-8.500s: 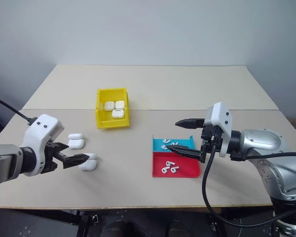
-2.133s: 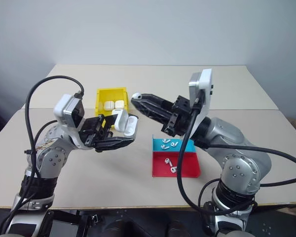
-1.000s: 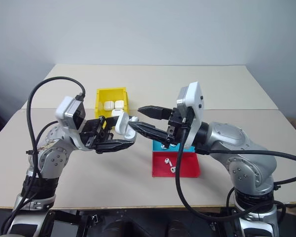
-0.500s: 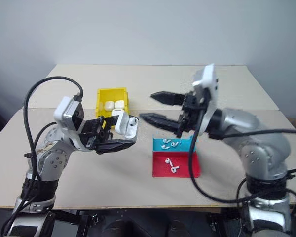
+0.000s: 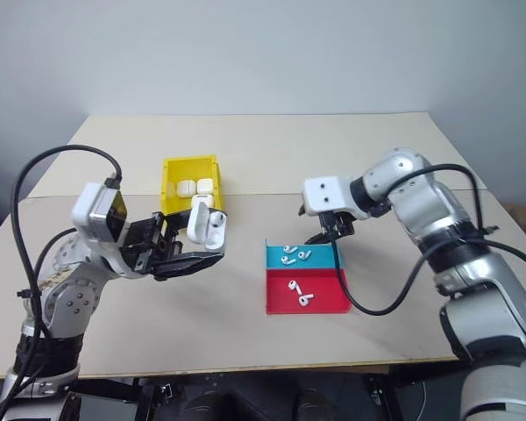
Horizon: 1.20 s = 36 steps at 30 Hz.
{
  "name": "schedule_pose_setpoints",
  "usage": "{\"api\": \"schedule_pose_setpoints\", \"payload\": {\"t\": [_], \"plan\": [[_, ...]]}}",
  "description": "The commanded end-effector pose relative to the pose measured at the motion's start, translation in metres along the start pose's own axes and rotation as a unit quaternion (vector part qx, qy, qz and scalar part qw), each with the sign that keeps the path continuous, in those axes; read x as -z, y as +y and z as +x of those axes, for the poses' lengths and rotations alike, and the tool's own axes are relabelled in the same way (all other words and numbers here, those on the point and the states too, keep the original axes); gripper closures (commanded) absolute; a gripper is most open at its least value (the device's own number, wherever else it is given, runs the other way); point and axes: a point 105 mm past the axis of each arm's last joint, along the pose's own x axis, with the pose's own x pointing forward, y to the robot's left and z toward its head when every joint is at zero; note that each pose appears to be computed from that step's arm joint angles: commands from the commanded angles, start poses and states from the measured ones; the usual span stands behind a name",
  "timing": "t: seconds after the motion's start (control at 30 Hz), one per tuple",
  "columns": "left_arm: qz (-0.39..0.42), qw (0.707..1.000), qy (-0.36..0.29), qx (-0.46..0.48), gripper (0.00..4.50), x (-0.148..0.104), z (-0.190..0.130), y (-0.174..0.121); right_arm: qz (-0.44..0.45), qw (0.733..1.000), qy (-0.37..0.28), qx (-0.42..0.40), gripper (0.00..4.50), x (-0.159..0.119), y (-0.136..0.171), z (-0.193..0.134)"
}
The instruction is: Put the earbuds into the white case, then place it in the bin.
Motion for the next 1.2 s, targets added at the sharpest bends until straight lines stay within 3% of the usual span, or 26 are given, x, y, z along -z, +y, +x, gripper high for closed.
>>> {"api": "schedule_pose_setpoints", "payload": {"t": [0.03, 0.37, 1.13, 1.2], "plan": [[0.025, 1.0, -0.01, -0.002, 1.68, -0.011, 0.0, -0.006, -0.061, 0.995, 0.037, -0.064, 2.09, 0.009, 0.003, 0.006], [0.036, 0.999, -0.005, -0.029, 1.68, -0.013, -0.004, -0.011, -0.112, 0.985, 0.067, -0.11, 2.09, 0.013, 0.001, 0.04], [0.039, 0.998, 0.0, -0.041, 1.68, -0.015, -0.005, -0.016, -0.096, 0.985, 0.071, -0.125, 2.09, 0.022, 0.015, 0.063], [0.039, 0.998, 0.001, -0.042, 1.68, -0.015, -0.005, -0.016, -0.093, 0.985, 0.065, -0.128, 2.47, 0.021, 0.016, 0.065]]}}
